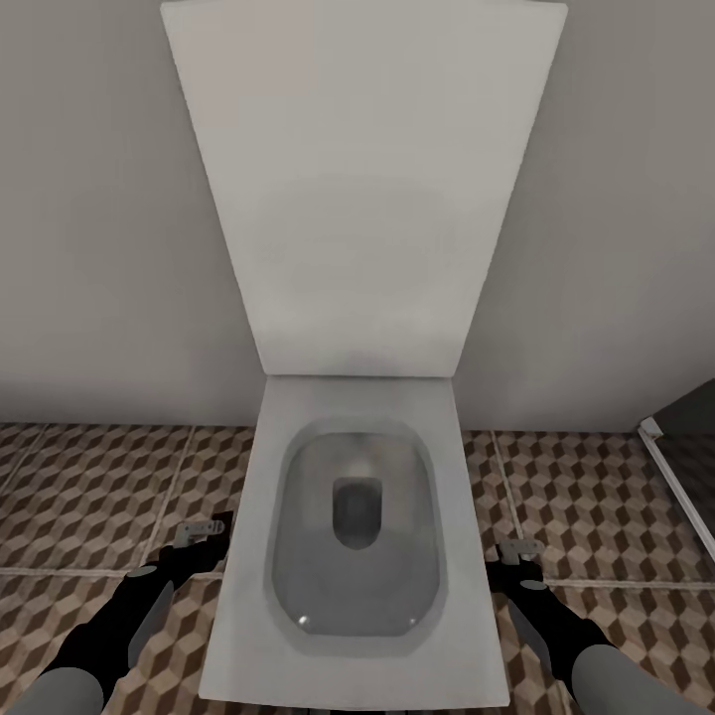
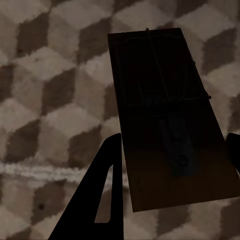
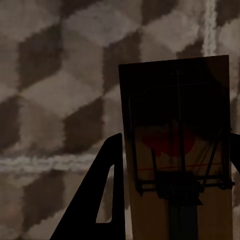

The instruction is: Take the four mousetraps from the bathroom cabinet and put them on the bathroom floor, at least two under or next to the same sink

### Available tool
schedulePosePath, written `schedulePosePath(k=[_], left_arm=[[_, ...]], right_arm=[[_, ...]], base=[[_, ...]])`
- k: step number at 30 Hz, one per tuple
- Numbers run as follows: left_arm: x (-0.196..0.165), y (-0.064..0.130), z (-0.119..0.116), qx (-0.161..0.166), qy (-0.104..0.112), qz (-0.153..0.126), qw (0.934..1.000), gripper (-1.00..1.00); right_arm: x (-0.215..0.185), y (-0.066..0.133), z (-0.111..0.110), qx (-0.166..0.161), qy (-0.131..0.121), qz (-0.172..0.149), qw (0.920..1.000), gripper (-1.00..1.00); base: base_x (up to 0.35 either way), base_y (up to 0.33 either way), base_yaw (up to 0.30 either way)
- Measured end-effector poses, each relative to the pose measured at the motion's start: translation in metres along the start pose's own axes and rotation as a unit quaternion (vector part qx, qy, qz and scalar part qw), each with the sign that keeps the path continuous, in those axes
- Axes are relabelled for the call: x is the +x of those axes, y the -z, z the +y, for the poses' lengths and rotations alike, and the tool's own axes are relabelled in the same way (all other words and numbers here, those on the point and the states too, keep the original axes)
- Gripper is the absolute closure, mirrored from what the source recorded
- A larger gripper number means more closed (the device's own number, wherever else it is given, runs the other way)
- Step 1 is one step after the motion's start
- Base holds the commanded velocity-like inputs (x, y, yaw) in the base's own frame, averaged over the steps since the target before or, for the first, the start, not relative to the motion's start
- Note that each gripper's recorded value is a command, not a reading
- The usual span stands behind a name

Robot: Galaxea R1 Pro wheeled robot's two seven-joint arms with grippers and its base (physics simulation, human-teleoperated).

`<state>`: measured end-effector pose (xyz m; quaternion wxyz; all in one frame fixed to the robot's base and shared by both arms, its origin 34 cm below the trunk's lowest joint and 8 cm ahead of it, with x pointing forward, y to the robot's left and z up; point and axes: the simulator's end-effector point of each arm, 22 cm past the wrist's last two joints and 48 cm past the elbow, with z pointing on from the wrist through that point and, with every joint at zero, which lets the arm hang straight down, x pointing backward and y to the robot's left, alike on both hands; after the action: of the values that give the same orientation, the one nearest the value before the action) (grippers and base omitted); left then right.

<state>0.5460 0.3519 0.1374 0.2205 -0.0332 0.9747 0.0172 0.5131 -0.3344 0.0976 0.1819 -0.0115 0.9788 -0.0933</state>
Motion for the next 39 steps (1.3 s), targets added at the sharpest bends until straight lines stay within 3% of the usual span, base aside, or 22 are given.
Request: schedulePosePath(k=[14, 22, 39], left_arm=[[0.005, -0.001, 0.003, -0.002, -0.001, 0.004, 1.0000, 1.00], [0.006, -0.001, 0.033, -0.024, -0.010, -0.039, 0.9989, 1.00], [0.032, -0.003, 0.043, -0.031, -0.016, -0.027, 0.9990, 1.00]], right_arm=[[0.005, 0.000, -0.001, 0.002, 0.001, 0.004, 1.0000, 1.00], [0.001, -0.001, -0.004, 0.004, -0.002, -0.010, 0.9999, 1.00], [0.020, -0.001, -0.014, 0.015, -0.004, -0.011, 0.9998, 1.00]], base=[[0.000, 0.000, 0.000], [0.000, 0.000, 0.000], [0.000, 0.000, 0.000]])
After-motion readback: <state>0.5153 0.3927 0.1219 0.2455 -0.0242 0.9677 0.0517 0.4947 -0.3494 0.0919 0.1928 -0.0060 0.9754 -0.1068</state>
